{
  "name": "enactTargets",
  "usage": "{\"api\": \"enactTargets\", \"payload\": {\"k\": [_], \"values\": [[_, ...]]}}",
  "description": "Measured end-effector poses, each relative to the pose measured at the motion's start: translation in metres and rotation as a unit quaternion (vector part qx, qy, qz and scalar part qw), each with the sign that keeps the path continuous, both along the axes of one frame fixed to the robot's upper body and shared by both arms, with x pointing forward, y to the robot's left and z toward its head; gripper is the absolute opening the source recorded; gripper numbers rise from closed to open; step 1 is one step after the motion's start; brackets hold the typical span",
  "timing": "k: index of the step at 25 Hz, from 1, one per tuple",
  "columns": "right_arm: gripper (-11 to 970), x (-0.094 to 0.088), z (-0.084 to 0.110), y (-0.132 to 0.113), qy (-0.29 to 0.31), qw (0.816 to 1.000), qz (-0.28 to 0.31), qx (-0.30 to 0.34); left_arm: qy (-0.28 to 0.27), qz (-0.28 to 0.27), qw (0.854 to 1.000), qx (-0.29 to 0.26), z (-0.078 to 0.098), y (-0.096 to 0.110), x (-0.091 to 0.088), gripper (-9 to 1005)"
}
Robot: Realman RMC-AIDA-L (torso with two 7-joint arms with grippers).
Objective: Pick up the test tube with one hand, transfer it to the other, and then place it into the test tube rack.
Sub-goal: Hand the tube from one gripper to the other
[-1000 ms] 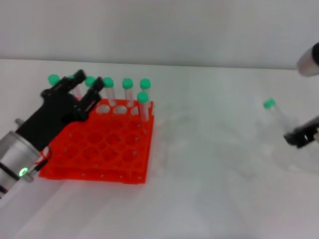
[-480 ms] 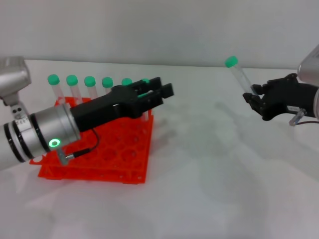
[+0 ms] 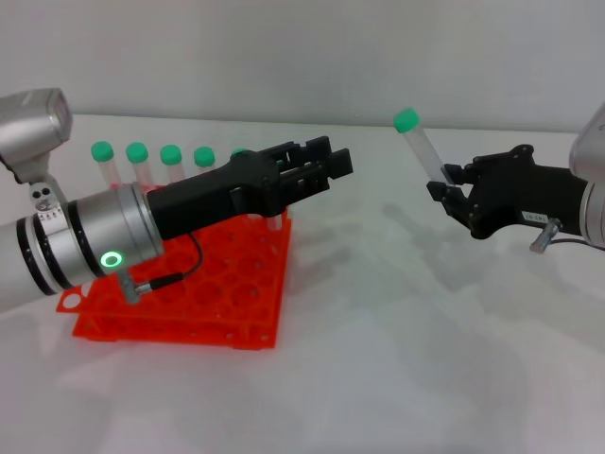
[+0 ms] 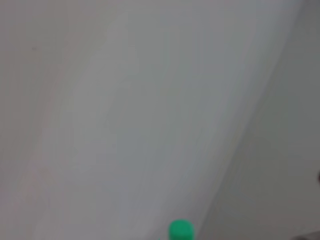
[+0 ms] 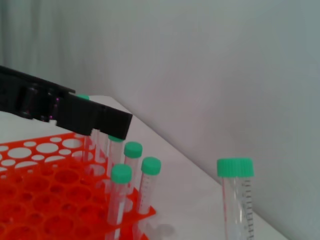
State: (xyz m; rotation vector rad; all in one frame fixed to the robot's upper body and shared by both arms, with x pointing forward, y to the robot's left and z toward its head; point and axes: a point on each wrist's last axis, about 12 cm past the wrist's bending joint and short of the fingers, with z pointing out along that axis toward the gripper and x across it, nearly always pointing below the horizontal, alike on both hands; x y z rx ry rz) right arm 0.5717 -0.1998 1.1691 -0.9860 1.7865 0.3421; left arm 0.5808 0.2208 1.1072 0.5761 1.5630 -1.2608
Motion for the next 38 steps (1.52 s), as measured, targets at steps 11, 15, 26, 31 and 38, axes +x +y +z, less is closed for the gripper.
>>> {"api": "enactTargets", "payload": {"k": [11, 15, 26, 31, 38], "values": [[235, -0.012, 0.011, 0.010, -0.014, 0.999, 0.041, 0.020, 0.004, 0.011, 1.000, 0.013, 0.001, 0.004, 0.003, 475], [239, -0.013, 0.010, 0.016, -0.013, 0.999, 0.050, 0.015, 0.000, 0.004, 1.000, 0.016, 0.004, 0.000, 0.006, 474], [250, -0.016, 0.011, 0.033, -0.013, 0.997, 0.080, 0.012, -0.003, -0.008, 1.000, 0.028, 0.007, -0.007, 0.011, 471], [255, -0.017, 0.011, 0.038, -0.013, 0.996, 0.090, 0.010, -0.003, -0.009, 1.000, 0.030, 0.007, -0.008, 0.012, 470], [263, -0.018, 0.010, 0.039, -0.012, 0.996, 0.092, 0.009, -0.003, -0.018, 0.999, 0.040, 0.007, -0.012, 0.013, 468]]}}
